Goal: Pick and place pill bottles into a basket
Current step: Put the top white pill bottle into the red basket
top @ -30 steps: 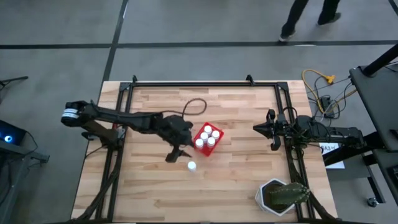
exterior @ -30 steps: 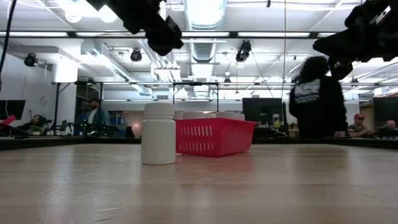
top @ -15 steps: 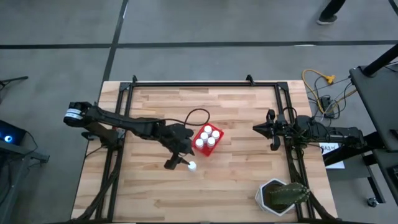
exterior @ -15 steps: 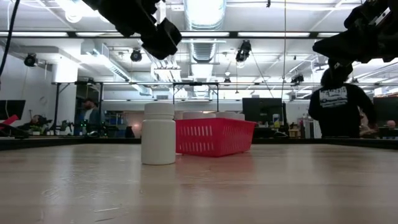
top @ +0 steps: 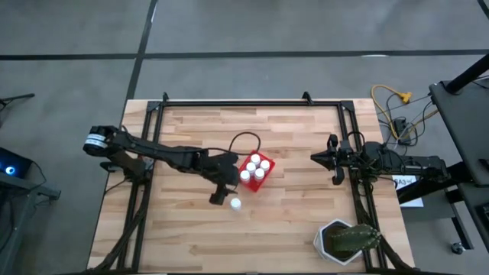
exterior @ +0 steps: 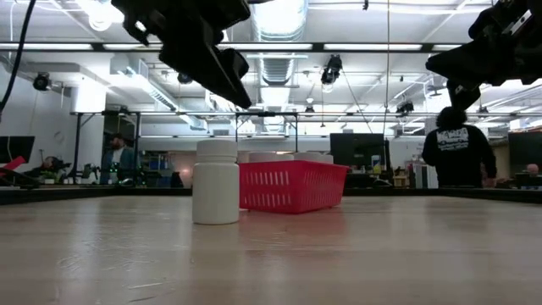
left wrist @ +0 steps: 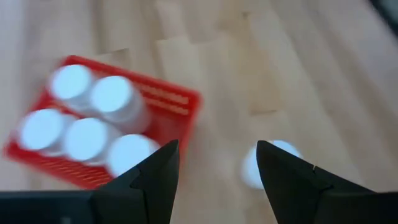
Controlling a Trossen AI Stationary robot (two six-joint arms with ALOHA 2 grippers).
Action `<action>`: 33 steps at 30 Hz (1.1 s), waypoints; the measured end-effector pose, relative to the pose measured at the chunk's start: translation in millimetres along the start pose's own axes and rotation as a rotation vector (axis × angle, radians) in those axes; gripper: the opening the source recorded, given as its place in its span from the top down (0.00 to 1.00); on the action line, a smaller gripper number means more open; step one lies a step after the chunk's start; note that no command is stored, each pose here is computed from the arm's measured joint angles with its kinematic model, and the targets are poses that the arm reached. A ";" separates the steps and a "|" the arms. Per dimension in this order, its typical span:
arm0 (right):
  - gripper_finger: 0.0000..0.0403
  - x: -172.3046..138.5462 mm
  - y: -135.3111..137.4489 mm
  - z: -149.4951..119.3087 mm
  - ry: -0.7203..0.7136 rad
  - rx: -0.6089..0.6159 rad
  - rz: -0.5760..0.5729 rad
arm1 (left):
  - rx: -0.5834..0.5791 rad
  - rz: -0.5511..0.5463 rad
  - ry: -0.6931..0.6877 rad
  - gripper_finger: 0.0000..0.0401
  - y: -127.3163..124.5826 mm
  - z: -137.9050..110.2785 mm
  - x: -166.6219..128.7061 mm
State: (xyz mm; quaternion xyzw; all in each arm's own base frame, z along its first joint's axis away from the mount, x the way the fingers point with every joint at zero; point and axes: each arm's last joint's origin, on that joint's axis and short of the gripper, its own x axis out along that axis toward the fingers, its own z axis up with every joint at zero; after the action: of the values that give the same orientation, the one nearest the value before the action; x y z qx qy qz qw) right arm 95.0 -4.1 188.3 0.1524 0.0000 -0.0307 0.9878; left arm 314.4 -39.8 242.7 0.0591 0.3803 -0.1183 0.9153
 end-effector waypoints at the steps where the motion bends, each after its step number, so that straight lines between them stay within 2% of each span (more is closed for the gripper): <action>1: 0.93 0.0 0.0 0.0 0.000 0.000 0.000 | -0.002 0.028 0.002 0.51 2.1 -0.2 -0.2; 19: 0.93 0.0 0.1 0.2 -0.003 -0.003 0.001 | -0.065 0.168 0.051 0.51 32.8 -10.3 10.8; 24: 0.93 0.0 0.0 0.3 -0.003 -0.003 0.000 | -0.082 0.204 -0.001 0.51 42.6 -6.8 9.3; 33: 0.93 0.0 0.1 0.4 -0.004 0.001 0.001 | -0.099 0.190 -0.025 0.51 47.3 -10.6 11.0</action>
State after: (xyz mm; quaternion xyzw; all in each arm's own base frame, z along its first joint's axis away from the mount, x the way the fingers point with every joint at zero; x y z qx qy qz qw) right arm 95.0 -4.1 188.7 0.1526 -0.0021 -0.0305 0.9878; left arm 327.1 6.1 228.3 0.0483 0.3668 -0.0127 0.9290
